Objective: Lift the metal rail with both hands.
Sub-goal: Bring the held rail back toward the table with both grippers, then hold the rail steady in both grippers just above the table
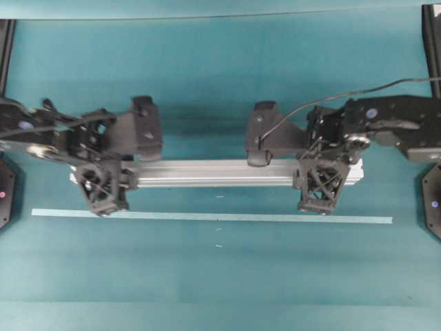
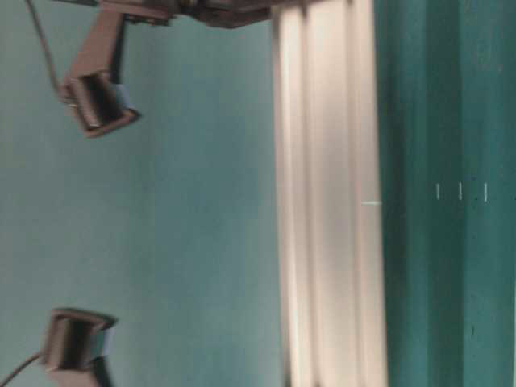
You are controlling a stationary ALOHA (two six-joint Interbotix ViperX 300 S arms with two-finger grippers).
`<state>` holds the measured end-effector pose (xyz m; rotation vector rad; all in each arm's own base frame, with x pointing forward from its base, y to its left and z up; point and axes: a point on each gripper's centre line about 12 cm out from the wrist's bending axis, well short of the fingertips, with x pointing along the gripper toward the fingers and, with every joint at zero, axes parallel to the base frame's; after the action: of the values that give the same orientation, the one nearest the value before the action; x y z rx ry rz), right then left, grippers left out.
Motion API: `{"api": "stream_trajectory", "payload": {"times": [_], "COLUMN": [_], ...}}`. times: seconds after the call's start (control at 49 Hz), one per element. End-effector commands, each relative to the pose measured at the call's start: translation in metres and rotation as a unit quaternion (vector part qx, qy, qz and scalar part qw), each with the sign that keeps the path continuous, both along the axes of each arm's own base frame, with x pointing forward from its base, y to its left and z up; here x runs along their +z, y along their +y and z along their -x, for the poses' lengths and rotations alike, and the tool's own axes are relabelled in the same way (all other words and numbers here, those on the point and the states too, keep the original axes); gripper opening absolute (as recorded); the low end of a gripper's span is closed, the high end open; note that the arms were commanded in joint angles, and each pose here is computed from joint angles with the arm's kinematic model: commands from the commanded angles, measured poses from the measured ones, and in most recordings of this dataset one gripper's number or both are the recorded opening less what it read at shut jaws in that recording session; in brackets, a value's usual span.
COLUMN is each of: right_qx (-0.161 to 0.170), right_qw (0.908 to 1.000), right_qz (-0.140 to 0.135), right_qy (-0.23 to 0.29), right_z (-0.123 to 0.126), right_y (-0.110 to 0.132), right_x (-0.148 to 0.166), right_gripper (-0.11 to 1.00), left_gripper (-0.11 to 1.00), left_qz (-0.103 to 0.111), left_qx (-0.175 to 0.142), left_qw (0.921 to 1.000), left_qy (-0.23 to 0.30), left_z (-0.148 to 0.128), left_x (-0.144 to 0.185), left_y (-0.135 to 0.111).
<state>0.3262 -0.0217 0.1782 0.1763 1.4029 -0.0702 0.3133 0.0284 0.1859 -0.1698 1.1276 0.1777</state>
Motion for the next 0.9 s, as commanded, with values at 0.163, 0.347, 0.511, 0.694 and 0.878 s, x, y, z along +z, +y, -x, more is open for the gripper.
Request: {"api": "stream_trajectory", "payload": {"times": [0.163,0.347,0.511,0.694,0.878], "right_qx": [-0.008,-0.009,-0.005,-0.015,-0.017], "right_qw": [0.9998,0.9998,0.9996,0.9994,0.9991], "right_qz": [-0.009,-0.014,-0.014,-0.020,-0.020], "right_qy": [-0.017,-0.015,-0.025,-0.023,-0.032], "right_z": [-0.007,-0.003,-0.002,0.001,0.002], "right_y": [0.016,0.020,0.026,0.029,0.032], "right_x": [-0.014,-0.021,-0.029,-0.040,-0.045], "right_gripper": [0.39,0.39,0.39,0.39,0.39], "left_gripper": [0.32,0.32,0.32,0.32,0.32], "left_qz": [0.005,0.006,0.008,0.008,0.011], "left_qx": [0.023,0.022,0.014,0.002,0.000], "left_qw": [0.9996,0.9997,0.9999,0.9999,0.9999], "left_qy": [-0.011,-0.002,-0.002,-0.009,0.005], "left_z": [-0.016,-0.015,-0.010,-0.010,-0.008], "left_x": [-0.012,-0.021,-0.033,-0.040,-0.050], "left_y": [0.010,0.009,0.003,-0.006,-0.010]}}
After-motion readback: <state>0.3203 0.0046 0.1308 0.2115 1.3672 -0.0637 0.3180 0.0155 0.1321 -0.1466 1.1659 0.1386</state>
